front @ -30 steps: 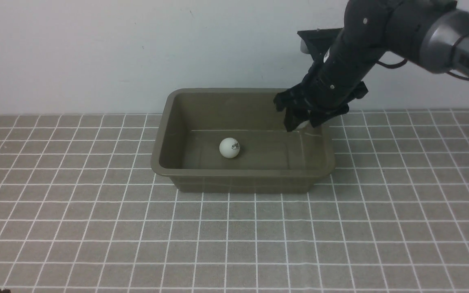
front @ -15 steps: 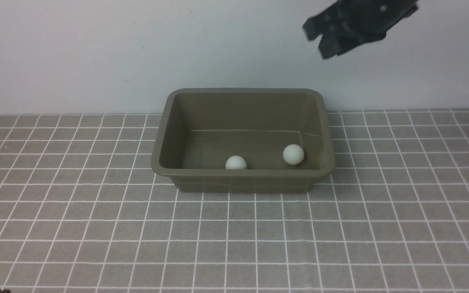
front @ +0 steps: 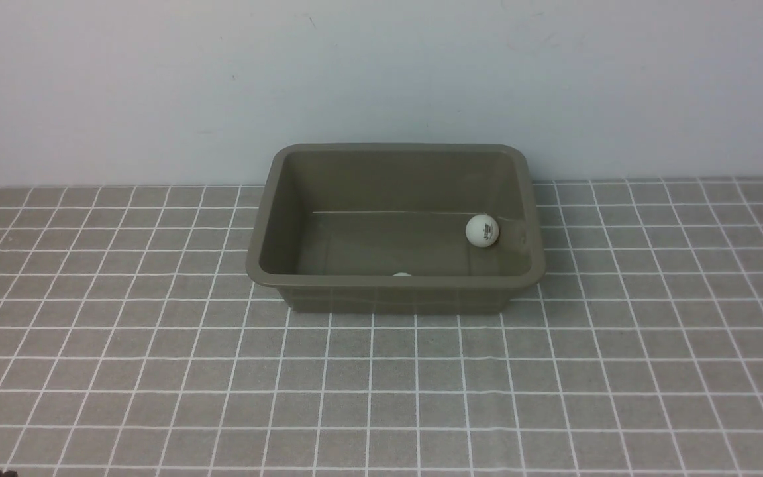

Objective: Put the table tennis balls into the box on the grey coffee tablecloth.

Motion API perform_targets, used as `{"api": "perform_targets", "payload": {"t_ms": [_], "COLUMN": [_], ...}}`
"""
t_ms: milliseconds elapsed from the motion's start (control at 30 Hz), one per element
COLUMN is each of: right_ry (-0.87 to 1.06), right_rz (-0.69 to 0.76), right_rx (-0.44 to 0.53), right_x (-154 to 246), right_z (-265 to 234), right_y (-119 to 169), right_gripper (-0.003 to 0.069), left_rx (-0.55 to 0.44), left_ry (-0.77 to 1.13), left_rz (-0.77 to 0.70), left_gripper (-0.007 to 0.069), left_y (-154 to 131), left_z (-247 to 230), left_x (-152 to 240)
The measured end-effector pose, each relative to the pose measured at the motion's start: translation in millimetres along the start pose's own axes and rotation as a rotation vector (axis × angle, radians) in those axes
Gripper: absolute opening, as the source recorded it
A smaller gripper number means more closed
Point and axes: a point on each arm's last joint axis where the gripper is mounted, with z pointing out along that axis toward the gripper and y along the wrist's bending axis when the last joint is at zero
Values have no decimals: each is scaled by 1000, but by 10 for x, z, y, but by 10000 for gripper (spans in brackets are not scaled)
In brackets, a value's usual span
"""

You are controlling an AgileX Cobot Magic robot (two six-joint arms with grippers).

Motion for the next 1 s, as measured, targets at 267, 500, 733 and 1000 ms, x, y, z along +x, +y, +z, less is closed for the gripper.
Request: {"api": "perform_targets", "payload": {"t_ms": [267,500,733,1000], "right_ry": [-293,-183,-151,-155], "right_rz": [141,247,220,119], "right_rx": [-31,-32,-11,41], "right_x": [1068,1497,1568,1601], "right_z": [-690,-516,-473,-456], "right_y": [-62,-85,-101,-139], "right_gripper": [-15,-15,-15,-15], "left_rx": [0,0,0,0], "left_ry": [0,1,1,1], "left_rz": [0,0,0,0], "left_gripper": [-3,-3,-3,-3], "left_y": [0,0,0,0], "left_z": [0,1,1,1], "left_x": [0,0,0,0]}}
